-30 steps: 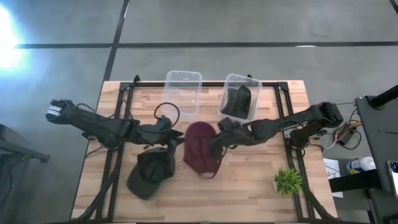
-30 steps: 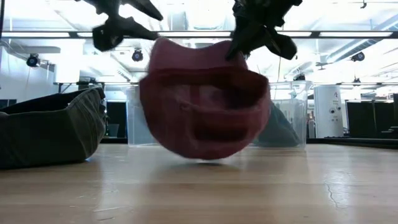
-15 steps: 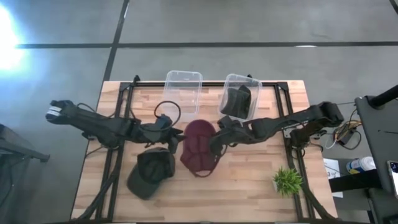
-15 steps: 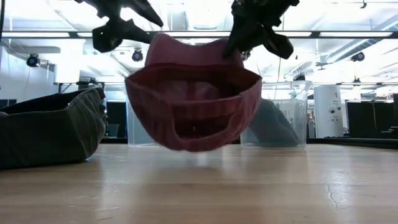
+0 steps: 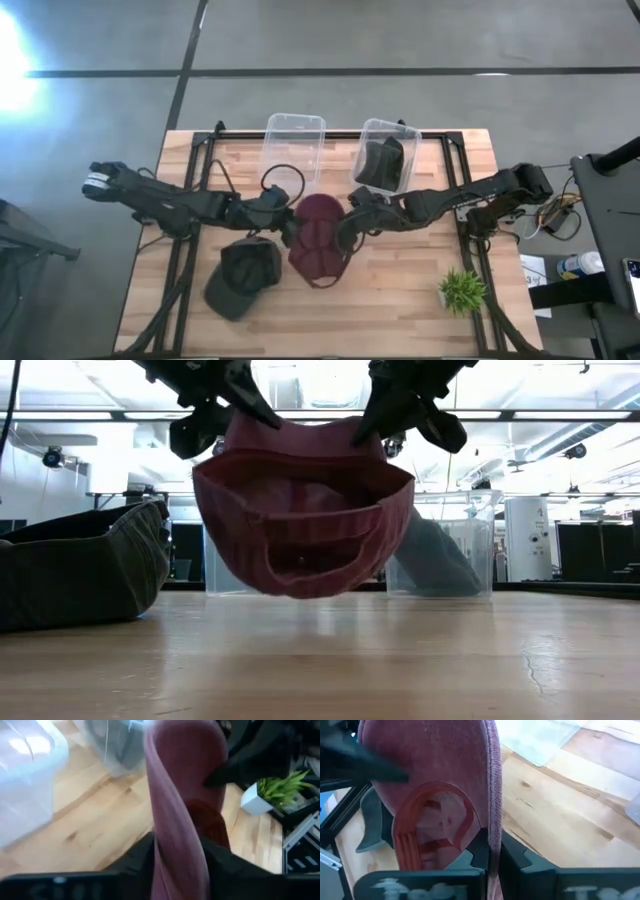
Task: Pick & Place hat
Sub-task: Put the red cap into the left transparent bin
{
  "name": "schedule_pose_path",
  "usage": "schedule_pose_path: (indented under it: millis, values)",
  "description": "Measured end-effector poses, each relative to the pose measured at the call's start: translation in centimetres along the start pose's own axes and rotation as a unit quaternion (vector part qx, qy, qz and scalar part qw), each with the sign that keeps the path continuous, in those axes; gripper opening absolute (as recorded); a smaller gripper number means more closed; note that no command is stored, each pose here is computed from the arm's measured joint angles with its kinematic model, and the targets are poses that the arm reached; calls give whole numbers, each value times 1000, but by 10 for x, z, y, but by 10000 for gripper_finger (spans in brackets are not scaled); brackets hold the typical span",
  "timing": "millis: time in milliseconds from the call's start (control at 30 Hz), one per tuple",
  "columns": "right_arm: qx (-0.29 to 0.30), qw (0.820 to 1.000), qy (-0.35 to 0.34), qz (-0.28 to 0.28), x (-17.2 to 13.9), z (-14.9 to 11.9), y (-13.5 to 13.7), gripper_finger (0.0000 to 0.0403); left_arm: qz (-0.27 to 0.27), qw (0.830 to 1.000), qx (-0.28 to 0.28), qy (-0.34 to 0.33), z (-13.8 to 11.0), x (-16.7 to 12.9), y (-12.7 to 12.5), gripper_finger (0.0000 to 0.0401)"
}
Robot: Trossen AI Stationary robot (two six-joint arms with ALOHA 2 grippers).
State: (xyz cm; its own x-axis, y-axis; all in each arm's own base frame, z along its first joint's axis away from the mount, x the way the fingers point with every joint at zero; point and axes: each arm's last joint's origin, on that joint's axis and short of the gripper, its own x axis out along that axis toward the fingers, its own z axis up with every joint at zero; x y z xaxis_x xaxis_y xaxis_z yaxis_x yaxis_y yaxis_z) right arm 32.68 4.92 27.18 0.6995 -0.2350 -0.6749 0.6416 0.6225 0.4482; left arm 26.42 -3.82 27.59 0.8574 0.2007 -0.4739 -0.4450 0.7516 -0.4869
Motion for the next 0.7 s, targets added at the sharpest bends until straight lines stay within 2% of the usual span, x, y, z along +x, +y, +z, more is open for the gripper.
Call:
schedule_pose_path:
  millis: [133,233,367,467,533,567,633,700]
  values:
    - [-7,1000,-5,10,-6,3,1,29,15,999,22,-17,9,-5,-1,18]
    - [-5,999,-20,29,-14,9,2,69,31,999,40,-17,21,-14,-4,9]
    - [-8,998,-60,34,-35,21,-1,140,91,993,69,-39,39,-32,-8,7]
    - [-13,994,-107,32,-58,31,-4,191,144,981,85,-96,64,-52,-14,6]
    - [-13,990,-141,23,-73,37,-8,218,200,963,93,-154,82,-68,-16,6]
    - [-12,988,-156,13,-80,39,-12,229,236,948,98,-190,91,-76,-17,6]
    - [-10,984,-177,-5,-90,42,-17,245,313,909,115,-249,105,-87,-18,6]
    - [-14,983,-182,-22,-96,43,-22,253,385,869,134,-281,115,-89,-16,6]
